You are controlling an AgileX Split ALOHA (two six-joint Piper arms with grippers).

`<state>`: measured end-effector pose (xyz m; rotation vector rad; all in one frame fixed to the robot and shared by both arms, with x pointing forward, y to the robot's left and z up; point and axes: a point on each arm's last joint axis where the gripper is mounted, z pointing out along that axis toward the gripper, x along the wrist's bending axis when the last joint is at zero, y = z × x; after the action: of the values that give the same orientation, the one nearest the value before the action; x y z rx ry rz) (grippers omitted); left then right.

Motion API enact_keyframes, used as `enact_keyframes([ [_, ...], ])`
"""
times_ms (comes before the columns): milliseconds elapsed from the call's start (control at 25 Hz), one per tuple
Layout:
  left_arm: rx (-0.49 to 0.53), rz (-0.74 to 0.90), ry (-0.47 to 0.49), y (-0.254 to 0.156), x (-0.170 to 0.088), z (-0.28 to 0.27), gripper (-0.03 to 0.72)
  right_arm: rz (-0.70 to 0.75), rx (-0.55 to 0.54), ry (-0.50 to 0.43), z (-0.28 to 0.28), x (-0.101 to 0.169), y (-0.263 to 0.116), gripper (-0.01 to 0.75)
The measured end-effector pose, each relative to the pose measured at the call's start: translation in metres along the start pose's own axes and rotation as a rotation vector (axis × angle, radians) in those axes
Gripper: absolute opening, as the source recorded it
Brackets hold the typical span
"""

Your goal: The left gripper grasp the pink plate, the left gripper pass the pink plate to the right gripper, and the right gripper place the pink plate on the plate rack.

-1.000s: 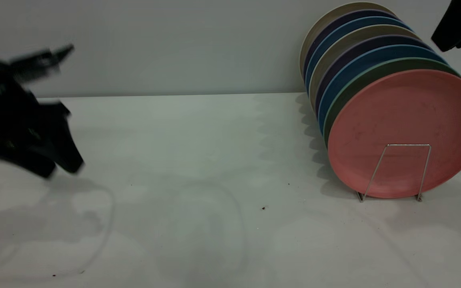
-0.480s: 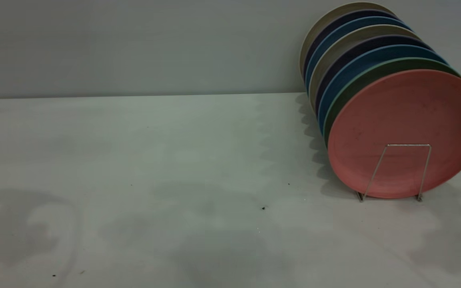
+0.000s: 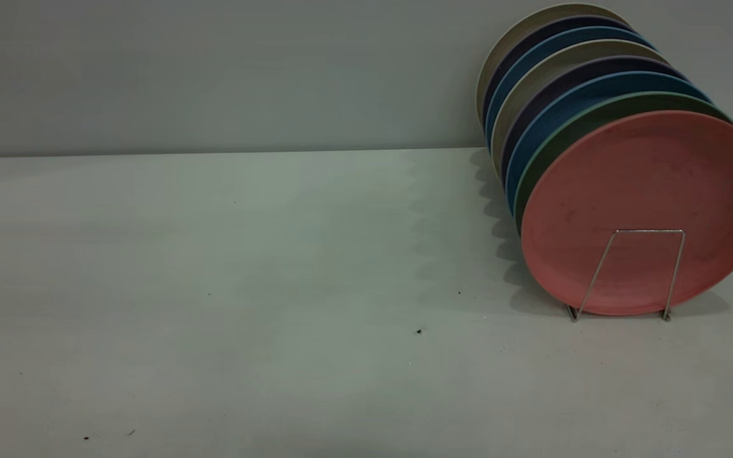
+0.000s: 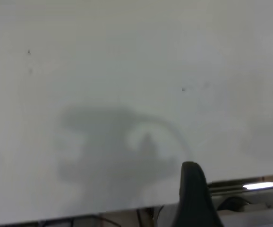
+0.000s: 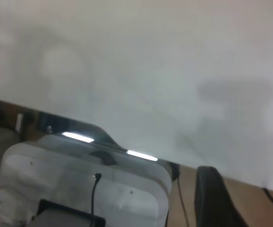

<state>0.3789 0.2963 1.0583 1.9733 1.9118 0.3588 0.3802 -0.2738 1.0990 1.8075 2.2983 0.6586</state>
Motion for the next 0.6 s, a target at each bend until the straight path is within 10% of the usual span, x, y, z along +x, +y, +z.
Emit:
enact_keyframes([
  [600, -0.398, -0.066, 0.096, -0.136, -0.002, -0.064, 0.512, -0.122, -0.289, -0.121, 0.005, 0.015, -0.128, 0.367],
])
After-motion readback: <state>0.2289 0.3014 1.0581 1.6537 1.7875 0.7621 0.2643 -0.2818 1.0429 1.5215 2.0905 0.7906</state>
